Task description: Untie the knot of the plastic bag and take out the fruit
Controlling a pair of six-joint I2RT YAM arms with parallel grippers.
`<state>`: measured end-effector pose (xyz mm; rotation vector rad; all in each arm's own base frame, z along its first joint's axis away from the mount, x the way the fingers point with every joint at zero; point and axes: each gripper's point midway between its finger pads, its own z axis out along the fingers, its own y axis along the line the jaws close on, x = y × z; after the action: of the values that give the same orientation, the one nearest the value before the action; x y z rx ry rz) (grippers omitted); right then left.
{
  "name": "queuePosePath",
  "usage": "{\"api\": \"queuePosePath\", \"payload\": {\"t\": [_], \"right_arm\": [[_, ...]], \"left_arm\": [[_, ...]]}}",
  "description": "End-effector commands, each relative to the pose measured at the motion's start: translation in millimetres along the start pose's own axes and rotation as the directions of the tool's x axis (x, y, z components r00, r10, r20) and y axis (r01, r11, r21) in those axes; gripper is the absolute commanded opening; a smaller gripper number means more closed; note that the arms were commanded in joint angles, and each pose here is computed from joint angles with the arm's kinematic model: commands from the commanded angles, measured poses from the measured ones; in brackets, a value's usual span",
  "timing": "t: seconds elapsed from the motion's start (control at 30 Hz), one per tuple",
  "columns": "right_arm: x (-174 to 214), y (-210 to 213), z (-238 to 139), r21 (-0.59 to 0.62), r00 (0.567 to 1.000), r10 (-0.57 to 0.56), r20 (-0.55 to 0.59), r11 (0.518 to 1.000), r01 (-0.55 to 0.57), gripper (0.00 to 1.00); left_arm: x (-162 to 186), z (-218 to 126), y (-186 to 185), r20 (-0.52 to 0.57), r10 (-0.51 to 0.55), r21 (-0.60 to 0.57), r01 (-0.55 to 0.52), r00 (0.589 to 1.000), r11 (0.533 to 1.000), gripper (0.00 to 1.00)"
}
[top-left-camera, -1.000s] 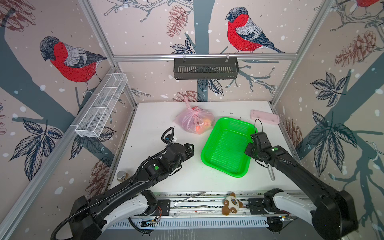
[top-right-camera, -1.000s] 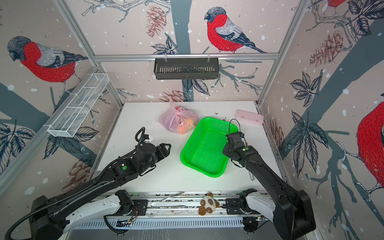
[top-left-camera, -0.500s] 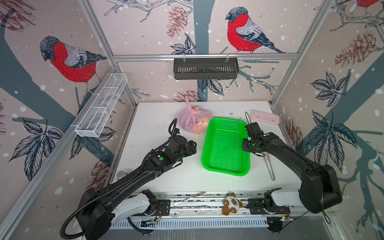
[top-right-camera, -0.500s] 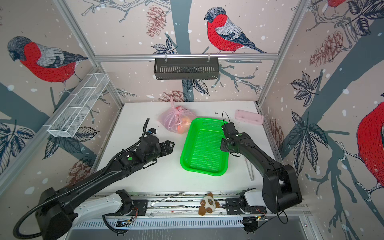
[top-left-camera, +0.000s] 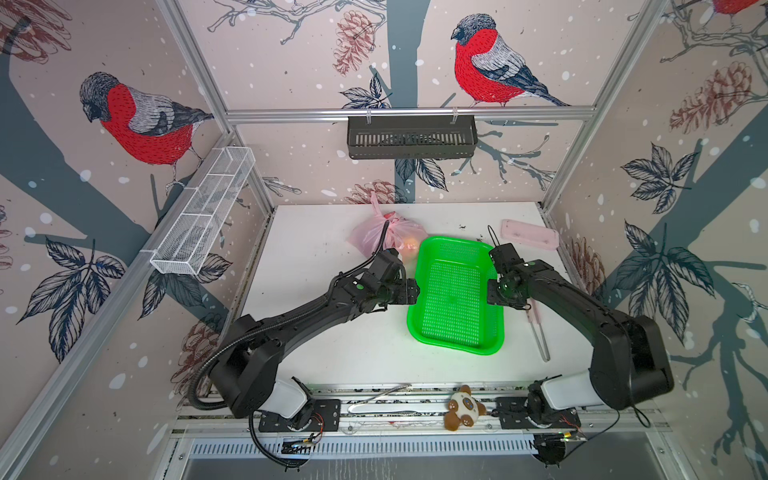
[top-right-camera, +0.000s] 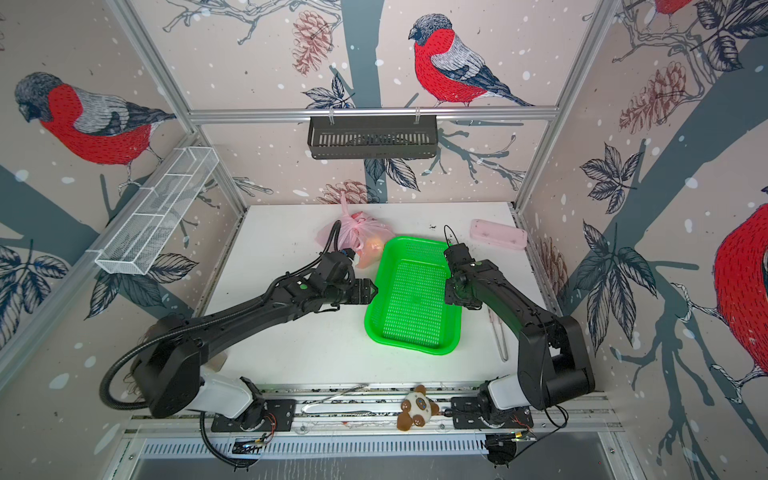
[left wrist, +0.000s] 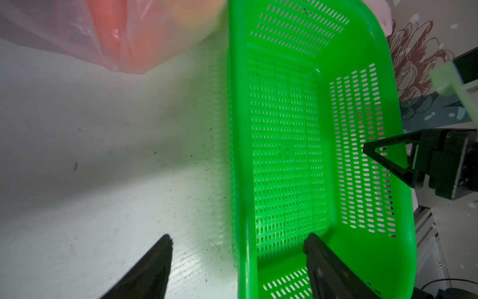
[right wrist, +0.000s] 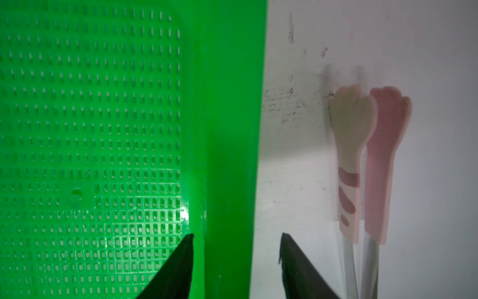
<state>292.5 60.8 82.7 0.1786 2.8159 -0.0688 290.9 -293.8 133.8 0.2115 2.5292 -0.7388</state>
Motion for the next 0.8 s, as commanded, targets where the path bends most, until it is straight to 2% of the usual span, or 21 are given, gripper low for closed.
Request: {"api": "queuePosePath", "payload": {"t": [0.0,0.13,0.3,0.53,0.77], "right_arm": [[-16,-1,-15,-0.005,0.997,0.040,0.073,0.999,-0.039,0.69],[-31,2,-38,-0.060,0.987,0.075,0.144,0.996,-0.067,0.77],[-47,2,-68,-0.119,0.966,0.114,0.230,0.989,-0.089,0.80],[-59,5,-100,-0.198,0.931,0.150,0.334,0.976,-0.086,0.80],[-60,-2,-110,-0.191,0.910,0.165,0.380,0.977,-0.097,0.80]], "left_arm": [[2,12,-13,-0.046,0.067,0.042,-0.066,0.997,0.997,0.80],[17,26,-19,-0.096,0.086,0.037,-0.083,0.992,0.996,0.79],[36,40,-17,-0.137,0.057,-0.024,-0.061,0.989,0.998,0.74],[41,48,-21,-0.093,-0.026,-0.070,0.020,0.995,0.997,0.52],[43,41,-22,-0.027,-0.127,-0.106,0.123,0.992,0.987,0.42]]}}
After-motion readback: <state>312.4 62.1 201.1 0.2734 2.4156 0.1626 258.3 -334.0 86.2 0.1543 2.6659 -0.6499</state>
